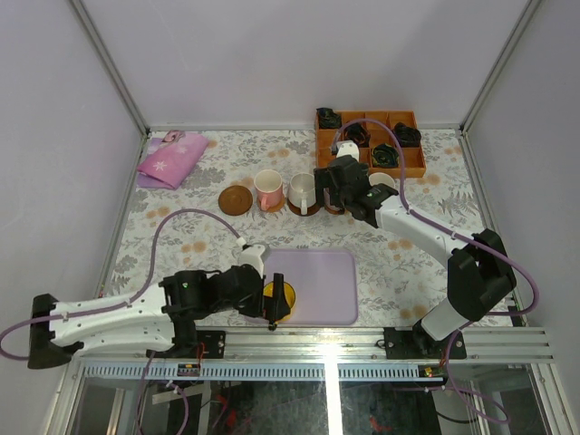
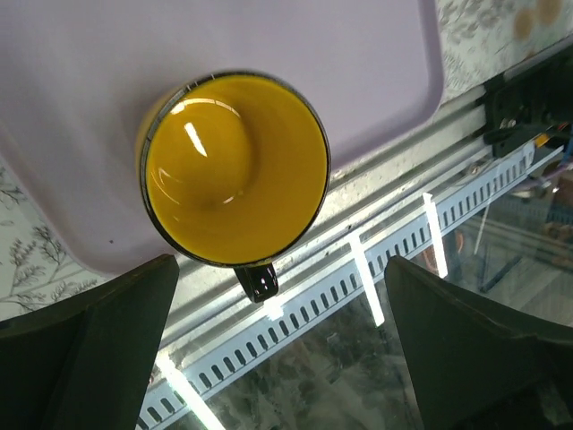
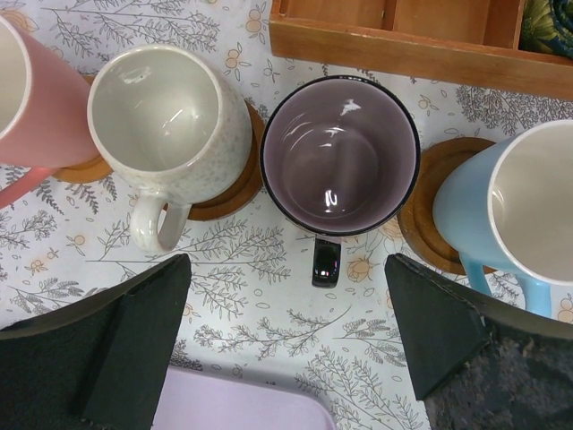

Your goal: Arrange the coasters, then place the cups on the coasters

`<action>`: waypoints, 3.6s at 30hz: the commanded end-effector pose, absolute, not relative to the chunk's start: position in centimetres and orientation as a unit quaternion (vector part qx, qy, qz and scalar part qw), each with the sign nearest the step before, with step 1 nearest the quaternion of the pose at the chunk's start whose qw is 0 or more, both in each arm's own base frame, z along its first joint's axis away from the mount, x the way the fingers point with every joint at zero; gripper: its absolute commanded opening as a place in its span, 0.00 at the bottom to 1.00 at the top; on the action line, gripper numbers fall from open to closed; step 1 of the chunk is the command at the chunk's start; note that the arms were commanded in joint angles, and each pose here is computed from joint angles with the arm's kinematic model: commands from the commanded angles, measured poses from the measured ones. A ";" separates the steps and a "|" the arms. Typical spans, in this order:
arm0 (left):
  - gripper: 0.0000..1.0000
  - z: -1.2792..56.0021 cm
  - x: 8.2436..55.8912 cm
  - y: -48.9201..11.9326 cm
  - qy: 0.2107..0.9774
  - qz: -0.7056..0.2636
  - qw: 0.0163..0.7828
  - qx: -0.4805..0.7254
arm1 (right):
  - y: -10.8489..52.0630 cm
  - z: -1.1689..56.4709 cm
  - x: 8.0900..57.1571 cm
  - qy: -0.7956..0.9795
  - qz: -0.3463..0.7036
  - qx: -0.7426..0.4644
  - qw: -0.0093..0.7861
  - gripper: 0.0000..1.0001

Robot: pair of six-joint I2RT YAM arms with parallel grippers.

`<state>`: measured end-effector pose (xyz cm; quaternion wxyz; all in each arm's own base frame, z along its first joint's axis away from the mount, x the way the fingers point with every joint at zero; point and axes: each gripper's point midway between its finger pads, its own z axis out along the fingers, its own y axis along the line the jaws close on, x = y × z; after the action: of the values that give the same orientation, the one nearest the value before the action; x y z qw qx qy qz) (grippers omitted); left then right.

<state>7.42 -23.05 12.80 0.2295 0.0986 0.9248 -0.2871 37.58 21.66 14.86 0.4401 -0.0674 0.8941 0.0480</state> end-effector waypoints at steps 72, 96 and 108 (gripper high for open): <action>0.00 12.5 29.9 -13.1 0.876 -0.021 0.478 -0.063 | 19.1 17.6 35.9 0.872 0.039 -0.072 0.483 0.96; 0.00 12.2 42.1 -9.1 0.873 -0.051 0.478 -0.080 | 19.2 18.4 36.5 0.867 0.035 -0.072 0.492 0.96; 0.00 10.1 43.2 -9.1 0.889 -0.055 0.451 -0.067 | 19.3 18.1 36.8 0.869 0.031 -0.072 0.488 0.97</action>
<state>39.68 -8.60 6.51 0.3866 -0.0733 0.9187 -0.0353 35.41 19.24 15.80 0.4580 -0.0867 0.8842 0.0309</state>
